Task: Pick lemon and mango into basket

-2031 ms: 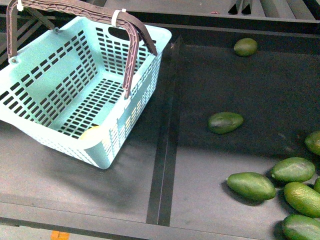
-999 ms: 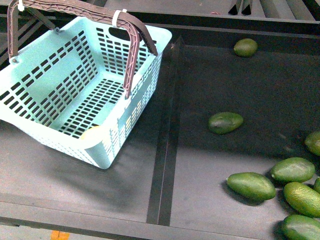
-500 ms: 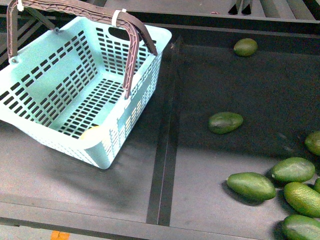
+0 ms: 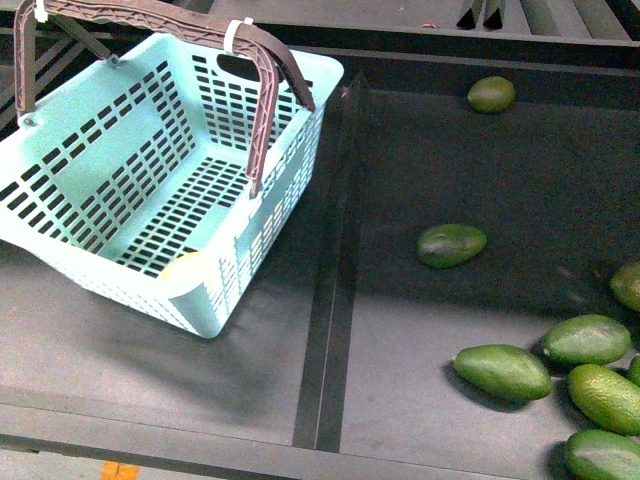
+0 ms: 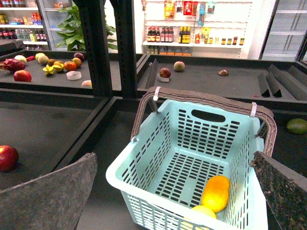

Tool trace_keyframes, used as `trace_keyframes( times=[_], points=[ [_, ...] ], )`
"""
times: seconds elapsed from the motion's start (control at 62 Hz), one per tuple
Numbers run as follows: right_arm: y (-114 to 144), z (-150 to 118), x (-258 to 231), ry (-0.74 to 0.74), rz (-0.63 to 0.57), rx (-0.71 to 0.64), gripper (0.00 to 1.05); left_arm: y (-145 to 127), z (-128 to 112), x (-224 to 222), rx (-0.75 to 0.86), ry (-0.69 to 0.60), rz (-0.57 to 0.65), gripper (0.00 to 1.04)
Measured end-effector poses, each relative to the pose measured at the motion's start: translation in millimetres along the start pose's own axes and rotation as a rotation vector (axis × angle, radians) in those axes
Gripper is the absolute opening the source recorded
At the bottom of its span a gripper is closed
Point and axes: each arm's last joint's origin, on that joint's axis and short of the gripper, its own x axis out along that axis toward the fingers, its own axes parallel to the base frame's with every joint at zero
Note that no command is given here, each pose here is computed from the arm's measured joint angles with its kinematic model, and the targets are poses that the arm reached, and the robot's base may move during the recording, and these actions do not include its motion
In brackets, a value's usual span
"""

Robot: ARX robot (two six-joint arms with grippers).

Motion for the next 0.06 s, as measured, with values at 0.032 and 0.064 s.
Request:
trace_keyframes(
  times=[0.032, 0.064],
  points=[
    [0.0, 0.0, 0.0, 0.0, 0.0, 0.0, 0.96, 0.0, 0.0, 0.0, 0.0, 0.0, 0.0, 0.98],
    [0.0, 0.0, 0.0, 0.0, 0.0, 0.0, 0.96, 0.0, 0.0, 0.0, 0.0, 0.0, 0.0, 0.98]
  ],
)
